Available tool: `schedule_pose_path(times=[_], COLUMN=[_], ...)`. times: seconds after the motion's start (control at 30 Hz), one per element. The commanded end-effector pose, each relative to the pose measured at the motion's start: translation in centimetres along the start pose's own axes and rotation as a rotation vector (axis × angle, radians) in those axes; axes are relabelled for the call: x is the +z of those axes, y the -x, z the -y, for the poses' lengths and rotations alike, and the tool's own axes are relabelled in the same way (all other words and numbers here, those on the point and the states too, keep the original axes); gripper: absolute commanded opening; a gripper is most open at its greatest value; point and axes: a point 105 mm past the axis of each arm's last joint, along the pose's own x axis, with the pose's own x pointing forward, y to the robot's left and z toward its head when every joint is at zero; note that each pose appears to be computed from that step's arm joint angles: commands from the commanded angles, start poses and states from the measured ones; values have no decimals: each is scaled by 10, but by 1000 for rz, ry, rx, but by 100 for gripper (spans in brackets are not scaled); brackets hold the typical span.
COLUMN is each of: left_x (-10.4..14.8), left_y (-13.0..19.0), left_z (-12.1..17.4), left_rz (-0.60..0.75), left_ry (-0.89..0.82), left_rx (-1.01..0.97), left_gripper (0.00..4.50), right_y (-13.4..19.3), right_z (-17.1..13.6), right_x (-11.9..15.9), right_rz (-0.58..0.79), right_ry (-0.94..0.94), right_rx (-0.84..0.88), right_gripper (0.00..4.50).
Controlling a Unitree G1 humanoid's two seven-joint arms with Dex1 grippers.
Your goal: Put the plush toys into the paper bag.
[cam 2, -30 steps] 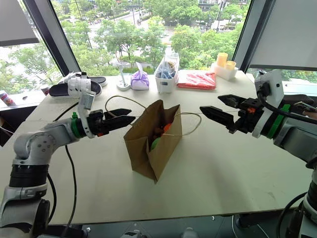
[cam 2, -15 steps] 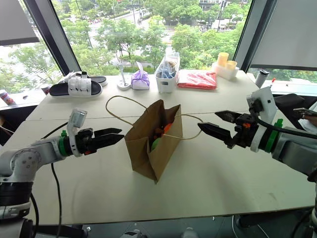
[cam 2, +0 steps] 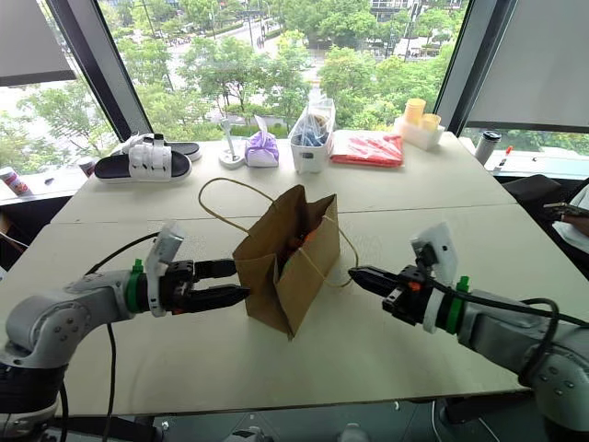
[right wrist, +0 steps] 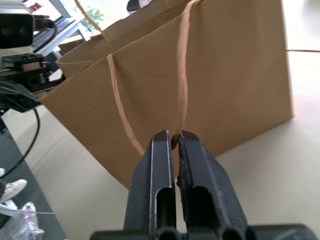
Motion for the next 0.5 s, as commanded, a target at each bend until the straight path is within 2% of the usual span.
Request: schedule_pose_path(times=[0.03, 0.2, 0.33, 0.43, 0.5], left_x=[1, -4, -7, -8, -8], left_y=[-3, -2, -3, -5, -6], left_z=[7, 5, 3, 2, 1], left_rz=[-3, -18, -27, -31, -31], left_ry=[-58, -59, -61, -65, -66], left_rx=[-2, 10, 9, 6, 5], left_gripper=[450, 450, 450, 450, 450], right_y=[3, 28, 35, 34, 34], right_z=[-2, -10, -13, -10, -3], right_x=[30, 72, 77, 72, 70], right_rz=[120, 236, 221, 186, 166], right_ry=[52, 58, 60, 64, 93], right_rx=[-11, 33, 44, 23, -37], right_gripper=[2, 2, 2, 89, 182])
